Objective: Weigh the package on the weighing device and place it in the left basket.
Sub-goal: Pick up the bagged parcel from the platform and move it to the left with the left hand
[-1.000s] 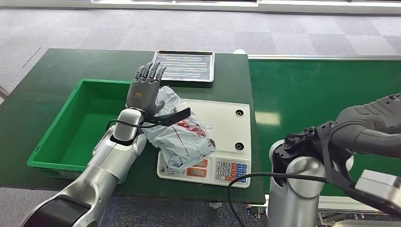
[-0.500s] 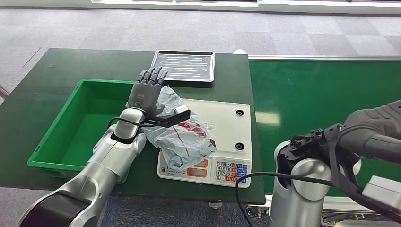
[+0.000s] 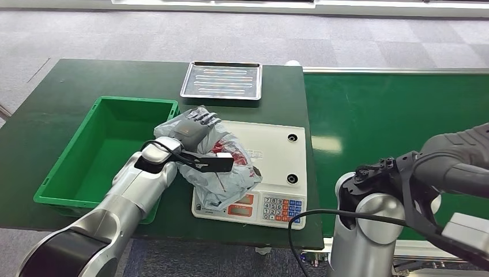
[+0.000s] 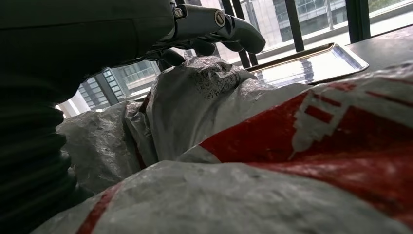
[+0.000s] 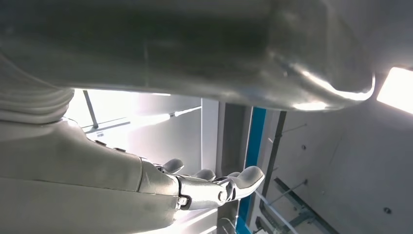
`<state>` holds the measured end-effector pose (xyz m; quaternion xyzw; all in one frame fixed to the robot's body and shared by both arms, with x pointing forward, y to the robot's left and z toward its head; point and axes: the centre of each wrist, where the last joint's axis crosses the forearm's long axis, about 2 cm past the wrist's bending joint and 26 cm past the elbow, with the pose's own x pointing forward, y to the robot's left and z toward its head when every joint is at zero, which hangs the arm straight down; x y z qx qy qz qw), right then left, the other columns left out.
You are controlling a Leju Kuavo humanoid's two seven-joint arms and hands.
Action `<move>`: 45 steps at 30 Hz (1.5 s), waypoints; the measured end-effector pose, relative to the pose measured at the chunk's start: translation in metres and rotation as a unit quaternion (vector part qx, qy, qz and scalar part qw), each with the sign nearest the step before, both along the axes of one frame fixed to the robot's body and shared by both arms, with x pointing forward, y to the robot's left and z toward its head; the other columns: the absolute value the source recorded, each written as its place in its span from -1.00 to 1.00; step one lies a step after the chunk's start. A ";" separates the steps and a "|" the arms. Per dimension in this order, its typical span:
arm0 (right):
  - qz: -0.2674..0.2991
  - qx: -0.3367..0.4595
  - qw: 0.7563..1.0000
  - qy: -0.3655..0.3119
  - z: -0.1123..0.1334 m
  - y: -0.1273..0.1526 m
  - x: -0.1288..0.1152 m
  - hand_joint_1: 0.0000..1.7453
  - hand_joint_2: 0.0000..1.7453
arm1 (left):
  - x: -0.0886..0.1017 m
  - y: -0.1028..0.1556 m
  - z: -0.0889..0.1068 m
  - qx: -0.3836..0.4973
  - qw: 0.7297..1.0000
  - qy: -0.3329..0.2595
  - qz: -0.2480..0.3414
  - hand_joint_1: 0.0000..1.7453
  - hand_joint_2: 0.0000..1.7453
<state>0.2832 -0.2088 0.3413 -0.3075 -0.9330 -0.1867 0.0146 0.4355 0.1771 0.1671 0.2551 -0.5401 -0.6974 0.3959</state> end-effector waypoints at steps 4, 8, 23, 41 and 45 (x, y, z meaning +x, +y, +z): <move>0.002 0.003 1.000 0.001 0.000 0.000 0.000 -1.00 -1.00 | 0.002 0.003 0.000 0.006 1.000 0.020 -0.001 -1.00 1.00; 0.002 0.007 1.000 0.004 -0.002 -0.002 0.001 -1.00 -1.00 | 0.004 0.006 0.001 0.017 0.999 0.038 -0.002 -1.00 1.00; 0.001 0.006 1.000 0.010 -0.004 -0.003 0.003 -1.00 -1.00 | 0.006 0.017 -0.002 0.021 0.998 0.059 -0.004 1.00 1.00; -0.004 0.007 1.000 0.013 -0.006 -0.005 0.003 -1.00 -1.00 | 0.007 0.021 -0.001 0.010 0.999 0.030 -0.001 1.00 1.00; -0.015 0.006 1.000 0.015 -0.007 -0.009 0.002 -1.00 -1.00 | 0.011 0.022 0.014 0.002 0.988 -0.141 0.069 1.00 1.00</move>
